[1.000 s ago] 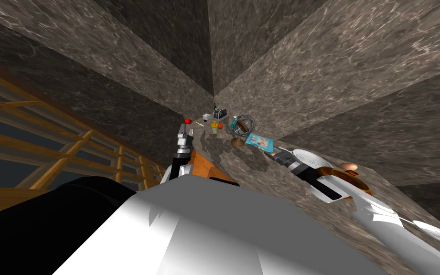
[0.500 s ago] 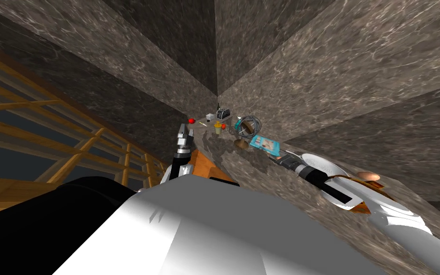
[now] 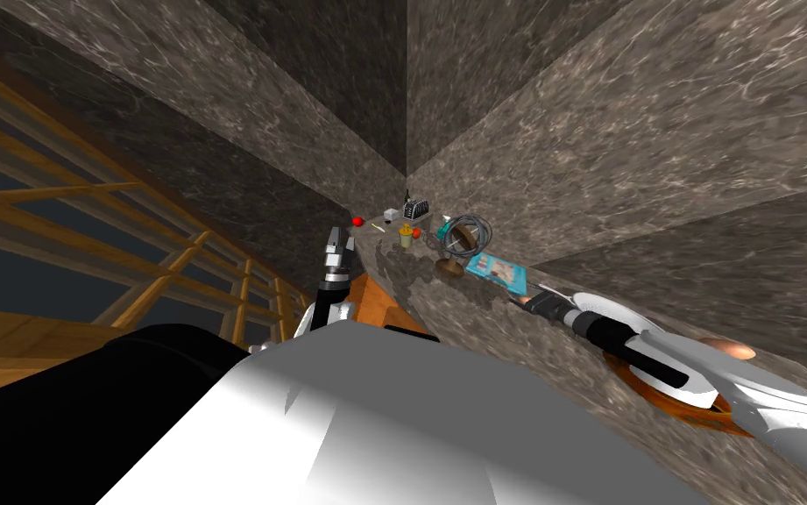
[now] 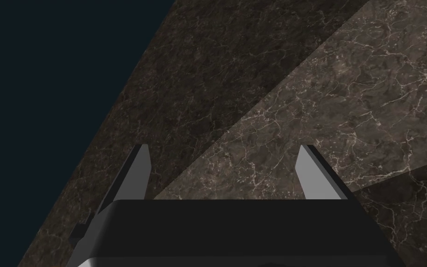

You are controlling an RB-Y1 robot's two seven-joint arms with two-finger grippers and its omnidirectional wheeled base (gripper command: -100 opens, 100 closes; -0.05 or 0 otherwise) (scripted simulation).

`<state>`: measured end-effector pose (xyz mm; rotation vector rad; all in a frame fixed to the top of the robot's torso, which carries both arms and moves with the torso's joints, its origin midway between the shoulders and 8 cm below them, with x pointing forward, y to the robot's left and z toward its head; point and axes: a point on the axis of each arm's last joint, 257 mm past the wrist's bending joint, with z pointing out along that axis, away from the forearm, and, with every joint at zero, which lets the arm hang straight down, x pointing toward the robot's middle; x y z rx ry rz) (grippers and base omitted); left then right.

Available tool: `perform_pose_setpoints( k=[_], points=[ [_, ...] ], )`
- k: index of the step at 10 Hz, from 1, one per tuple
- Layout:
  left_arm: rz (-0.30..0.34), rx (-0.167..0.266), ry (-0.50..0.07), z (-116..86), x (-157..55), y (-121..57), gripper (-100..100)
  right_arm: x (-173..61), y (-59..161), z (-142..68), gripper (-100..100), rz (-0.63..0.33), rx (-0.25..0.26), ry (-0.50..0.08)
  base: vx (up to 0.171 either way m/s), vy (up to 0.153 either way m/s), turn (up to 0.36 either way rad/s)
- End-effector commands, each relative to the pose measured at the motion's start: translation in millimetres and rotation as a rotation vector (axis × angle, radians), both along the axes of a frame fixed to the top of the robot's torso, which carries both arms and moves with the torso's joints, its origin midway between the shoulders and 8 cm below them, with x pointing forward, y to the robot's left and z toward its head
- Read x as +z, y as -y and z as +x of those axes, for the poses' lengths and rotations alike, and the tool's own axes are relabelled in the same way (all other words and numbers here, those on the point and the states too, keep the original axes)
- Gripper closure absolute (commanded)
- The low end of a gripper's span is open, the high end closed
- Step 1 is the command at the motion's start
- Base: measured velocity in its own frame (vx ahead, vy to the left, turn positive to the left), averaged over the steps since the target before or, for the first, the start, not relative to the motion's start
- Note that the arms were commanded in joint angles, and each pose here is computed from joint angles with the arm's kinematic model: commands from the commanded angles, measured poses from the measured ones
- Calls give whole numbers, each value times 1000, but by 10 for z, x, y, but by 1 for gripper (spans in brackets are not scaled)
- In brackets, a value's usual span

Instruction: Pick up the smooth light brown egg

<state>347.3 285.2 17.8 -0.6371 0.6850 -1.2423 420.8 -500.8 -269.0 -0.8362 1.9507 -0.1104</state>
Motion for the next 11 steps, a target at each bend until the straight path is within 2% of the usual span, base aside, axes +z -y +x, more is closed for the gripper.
perform_pose_setpoints(
  k=[1,3,4,6,8,9,11],
  points=[
    [0,0,0,0,0,0,0,-107,327,-137,-100,-114,-7,-52,36,31,137],
    [0,0,0,0,0,0,0,-199,752,-338,-100,-246,-16,-120,46,37,134],
    [0,0,0,0,0,0,0,-199,752,-338,-100,-246,-16,-120,35,21,38],
    [0,0,0,0,0,0,0,-259,1111,-545,-100,-354,-22,-183,15,13,66],
    [0,0,0,0,0,0,0,-315,1381,-745,-100,-435,-24,-240,4,11,75],
    [0,0,0,0,0,0,0,-385,1545,-920,-100,-484,-21,-286,-2,0,44],
    [0,0,0,0,0,0,0,-430,1582,-991,-100,-495,-19,-304,9,14,10]
  ],
)
